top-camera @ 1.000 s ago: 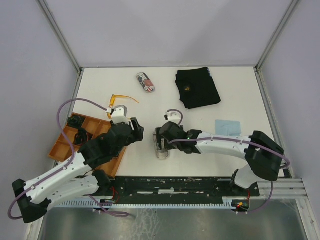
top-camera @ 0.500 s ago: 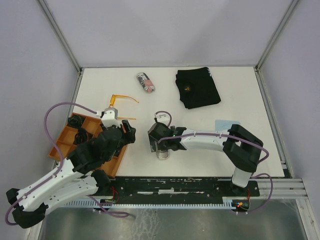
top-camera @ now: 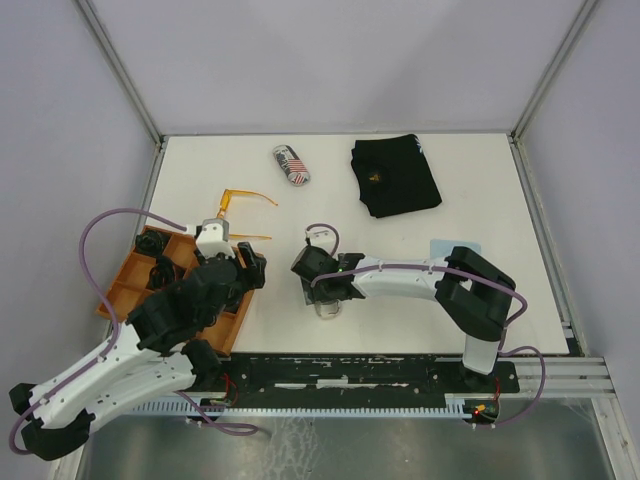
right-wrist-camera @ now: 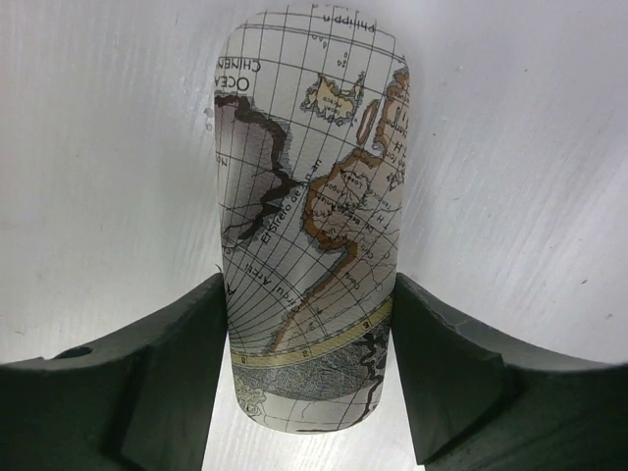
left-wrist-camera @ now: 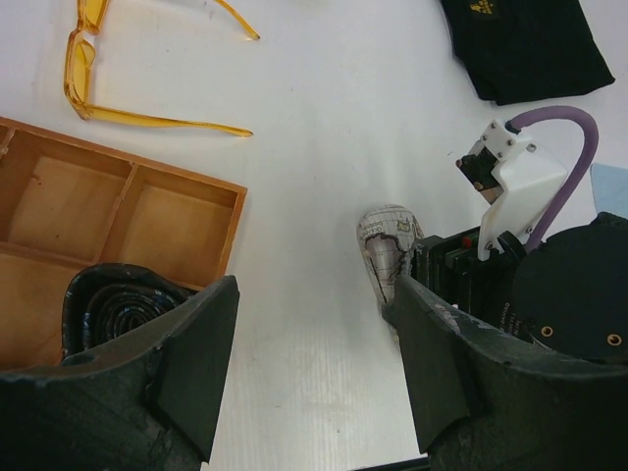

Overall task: Organize the sunglasses
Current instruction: Pick up the sunglasses case from the center of the board, then place the sunglasses case at the center of the board.

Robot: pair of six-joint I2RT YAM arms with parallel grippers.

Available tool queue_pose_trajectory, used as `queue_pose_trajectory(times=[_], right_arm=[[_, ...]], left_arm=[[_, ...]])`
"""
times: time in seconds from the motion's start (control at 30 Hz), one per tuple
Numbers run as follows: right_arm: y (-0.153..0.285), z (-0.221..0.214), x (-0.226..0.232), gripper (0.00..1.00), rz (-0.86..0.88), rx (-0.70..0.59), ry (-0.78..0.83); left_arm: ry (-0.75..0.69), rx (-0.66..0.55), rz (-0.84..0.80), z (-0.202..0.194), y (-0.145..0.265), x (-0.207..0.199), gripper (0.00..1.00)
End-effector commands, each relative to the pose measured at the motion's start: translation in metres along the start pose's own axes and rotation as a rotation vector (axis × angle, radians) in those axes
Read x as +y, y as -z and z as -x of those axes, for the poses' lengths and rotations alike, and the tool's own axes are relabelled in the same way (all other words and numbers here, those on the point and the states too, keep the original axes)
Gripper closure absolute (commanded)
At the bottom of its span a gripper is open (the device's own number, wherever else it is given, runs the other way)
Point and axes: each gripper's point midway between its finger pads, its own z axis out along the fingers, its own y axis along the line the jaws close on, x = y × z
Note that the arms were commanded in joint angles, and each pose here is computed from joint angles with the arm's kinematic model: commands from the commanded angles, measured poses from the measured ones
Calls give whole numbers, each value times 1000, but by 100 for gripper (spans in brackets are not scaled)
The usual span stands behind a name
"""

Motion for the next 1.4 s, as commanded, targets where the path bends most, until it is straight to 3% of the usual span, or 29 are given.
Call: queue_pose_trajectory(times=[0.0, 0.13, 0.67, 0.97, 1.07, 1.23, 1.37], right_arm=[[7, 20, 4, 33, -15, -61, -7], [11, 36, -1, 41, -44, -107, -4], [-38, 148, -66, 44, -114, -118, -21], [-82, 183, -88, 43, -139, -91, -36], [-86, 189, -93, 39, -147, -93, -41], [-86, 193, -91, 17, -122, -101, -54], [-75, 201, -83, 7, -65, -133, -62]], left_arm=[[-12, -31, 18, 6, 1, 5, 28], [-8, -28, 17, 4, 1, 6, 28], [10, -2, -6, -3, 0, 0, 28], [37, 24, -33, -10, 0, -4, 28], [39, 34, -35, -14, -1, -5, 28], [37, 36, -21, -14, -3, -5, 28], [40, 35, -10, -12, -7, -8, 27]])
